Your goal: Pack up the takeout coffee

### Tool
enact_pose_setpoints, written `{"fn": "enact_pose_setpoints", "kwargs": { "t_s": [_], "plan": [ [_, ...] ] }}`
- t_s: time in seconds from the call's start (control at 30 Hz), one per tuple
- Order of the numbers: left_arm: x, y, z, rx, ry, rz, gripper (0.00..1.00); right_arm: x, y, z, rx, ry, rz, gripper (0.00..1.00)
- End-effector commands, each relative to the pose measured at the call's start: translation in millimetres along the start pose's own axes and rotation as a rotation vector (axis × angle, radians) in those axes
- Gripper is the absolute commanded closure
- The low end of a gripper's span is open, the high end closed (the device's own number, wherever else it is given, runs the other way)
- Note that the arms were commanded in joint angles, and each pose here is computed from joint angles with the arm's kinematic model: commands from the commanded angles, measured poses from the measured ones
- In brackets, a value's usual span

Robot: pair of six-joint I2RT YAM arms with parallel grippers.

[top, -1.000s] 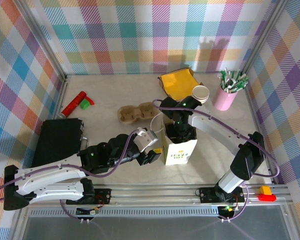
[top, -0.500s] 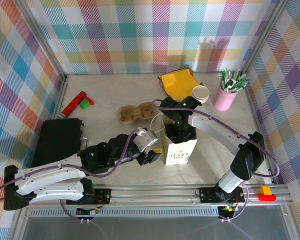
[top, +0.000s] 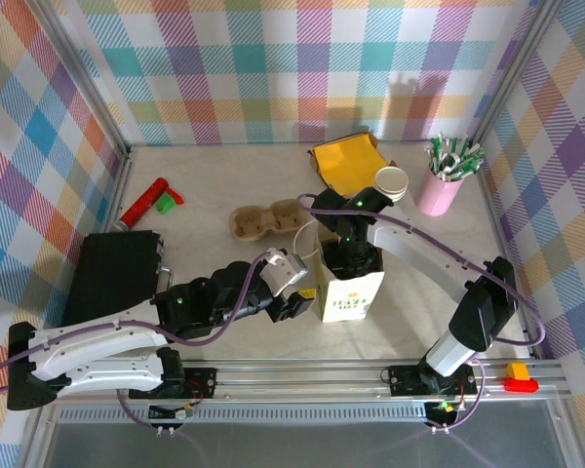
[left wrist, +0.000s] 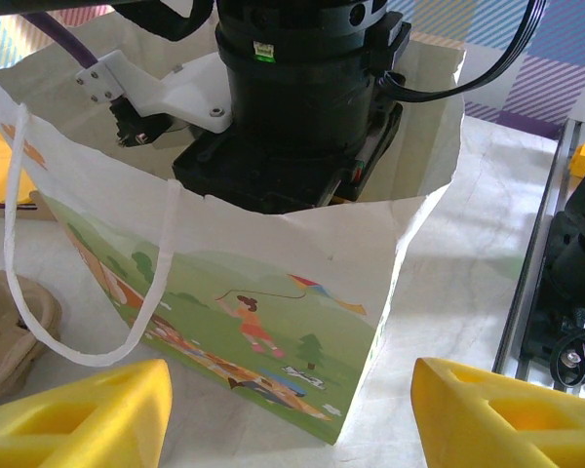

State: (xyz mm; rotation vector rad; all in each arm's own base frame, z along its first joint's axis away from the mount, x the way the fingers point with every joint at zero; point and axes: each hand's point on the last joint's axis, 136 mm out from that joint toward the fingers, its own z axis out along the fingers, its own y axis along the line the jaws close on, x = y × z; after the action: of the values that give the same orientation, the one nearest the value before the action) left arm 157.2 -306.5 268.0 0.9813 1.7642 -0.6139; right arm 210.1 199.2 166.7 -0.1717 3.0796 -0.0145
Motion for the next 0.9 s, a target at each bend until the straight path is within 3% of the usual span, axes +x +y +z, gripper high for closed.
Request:
{"fn": "enact_pose_setpoints", "kwargs": {
  "t_s": [0.0, 0.57, 0.87],
  "plan": [
    [-18.1, 5.3, -6.7, -0.015, -0.055, -0.022, 0.34, -1.9, 1.1, -13.3, -0.007, -0.025, -0.015, 0.49],
    [-17.5, 6.2, -7.4, -0.019, -0.054, -0.020, 0.34, -18.5, 1.1, -34.4, -0.003, -0.114, -0.011, 0.49],
    [-16.7, 4.5, -5.7, -0.009, -0.053, -0.017, 0.34, -22.2, 5.4, -23.3, 0.006, -0.068, 0.005, 0.49]
  ]
}}
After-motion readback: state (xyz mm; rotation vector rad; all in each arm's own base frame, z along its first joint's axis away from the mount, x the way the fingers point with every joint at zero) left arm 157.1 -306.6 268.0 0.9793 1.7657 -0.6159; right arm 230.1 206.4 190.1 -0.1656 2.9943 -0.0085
